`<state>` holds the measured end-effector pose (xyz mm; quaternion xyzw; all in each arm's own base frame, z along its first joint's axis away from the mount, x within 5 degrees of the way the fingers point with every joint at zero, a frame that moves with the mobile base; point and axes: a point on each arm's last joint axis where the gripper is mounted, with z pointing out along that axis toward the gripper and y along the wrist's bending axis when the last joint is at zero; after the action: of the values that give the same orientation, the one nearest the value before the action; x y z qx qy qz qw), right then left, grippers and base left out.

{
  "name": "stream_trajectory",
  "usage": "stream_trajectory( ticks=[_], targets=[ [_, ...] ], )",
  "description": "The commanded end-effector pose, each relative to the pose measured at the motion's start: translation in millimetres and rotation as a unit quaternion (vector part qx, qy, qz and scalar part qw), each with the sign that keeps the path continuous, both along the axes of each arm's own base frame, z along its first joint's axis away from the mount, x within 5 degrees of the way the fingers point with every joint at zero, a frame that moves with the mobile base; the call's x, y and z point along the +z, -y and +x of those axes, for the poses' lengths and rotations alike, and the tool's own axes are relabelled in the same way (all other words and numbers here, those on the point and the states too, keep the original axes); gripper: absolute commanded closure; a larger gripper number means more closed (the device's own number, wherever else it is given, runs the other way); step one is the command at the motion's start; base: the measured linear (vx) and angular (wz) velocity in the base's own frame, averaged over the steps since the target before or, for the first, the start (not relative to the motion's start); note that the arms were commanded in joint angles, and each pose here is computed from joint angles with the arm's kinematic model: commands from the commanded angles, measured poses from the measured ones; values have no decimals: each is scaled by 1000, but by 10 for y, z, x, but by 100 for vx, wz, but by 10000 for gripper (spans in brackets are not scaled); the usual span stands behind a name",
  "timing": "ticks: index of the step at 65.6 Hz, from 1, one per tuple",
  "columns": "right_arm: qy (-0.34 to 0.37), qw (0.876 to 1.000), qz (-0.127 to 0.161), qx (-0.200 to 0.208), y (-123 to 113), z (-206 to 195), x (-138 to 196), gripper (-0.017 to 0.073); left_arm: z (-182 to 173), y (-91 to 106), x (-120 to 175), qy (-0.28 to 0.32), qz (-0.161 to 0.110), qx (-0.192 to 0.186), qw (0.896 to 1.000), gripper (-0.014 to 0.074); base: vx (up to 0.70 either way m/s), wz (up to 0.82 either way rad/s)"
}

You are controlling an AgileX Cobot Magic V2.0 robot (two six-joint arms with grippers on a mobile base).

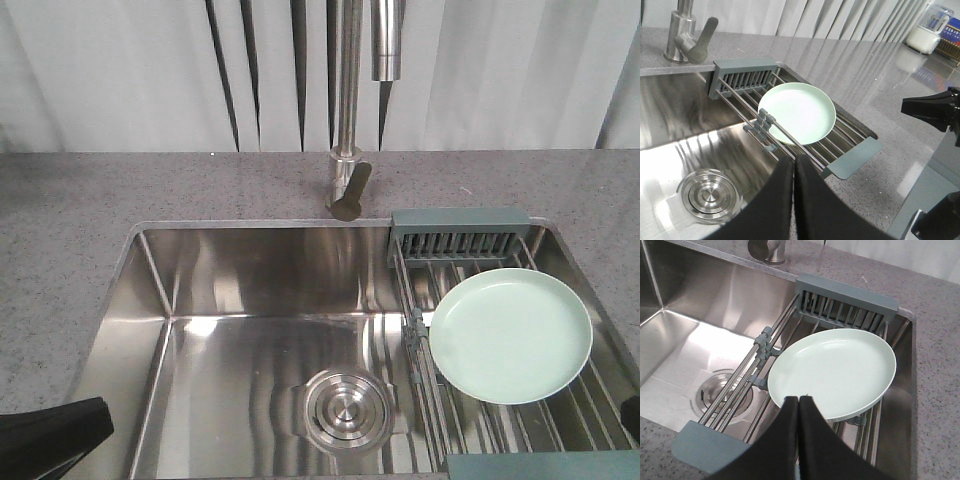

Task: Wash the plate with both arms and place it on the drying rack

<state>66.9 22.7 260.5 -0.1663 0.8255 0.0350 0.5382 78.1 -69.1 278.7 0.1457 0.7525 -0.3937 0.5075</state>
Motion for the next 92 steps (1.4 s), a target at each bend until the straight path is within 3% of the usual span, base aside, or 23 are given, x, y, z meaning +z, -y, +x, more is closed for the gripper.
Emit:
stream_trajectory(
  ticks=[1, 29, 45, 51, 59, 68, 72, 79, 81, 85, 92],
  targets=[
    [36, 999, 6, -15, 19, 31, 120, 564, -4, -14, 53, 14, 7, 9, 1000, 599, 0, 0],
    [36, 999, 6, -15, 19, 31, 120, 564, -2, -13, 58, 13, 2, 9, 1000, 599, 0, 0],
    [36, 999, 7, -14, 19, 31, 121, 564, 33, -24, 172, -1, -112, 37, 993, 599, 0, 0],
    [36, 999, 7, -14, 19, 31, 121, 564, 71, -62, 104, -14, -132, 68, 989, 599, 0, 0],
    [36, 999, 7, -14, 19, 31, 121, 564, 114, -125, -164, 34, -50, 103, 993, 599, 0, 0],
    [37, 999, 7, -15, 19, 31, 121, 564, 117, -172, -368, 33, -89, 136, 986, 599, 0, 0],
    [37, 999, 7, -15, 19, 31, 121, 564, 132, -224, -449, 44, -77, 166, 982, 599, 0, 0],
    [37, 999, 7, -15, 19, 31, 121, 564, 167, -356, -593, 65, -19, 238, 969, 599, 0, 0],
    [37, 999, 7, -15, 19, 31, 121, 564, 171, -384, -619, 63, -14, 253, 965, 599, 0, 0],
    [37, 999, 7, -15, 19, 31, 121, 564, 171, -437, -696, 62, 22, 277, 959, 599, 0, 0],
    [37, 999, 7, -15, 19, 31, 121, 564, 151, -496, -854, 69, 124, 286, 948, 599, 0, 0]
  ],
)
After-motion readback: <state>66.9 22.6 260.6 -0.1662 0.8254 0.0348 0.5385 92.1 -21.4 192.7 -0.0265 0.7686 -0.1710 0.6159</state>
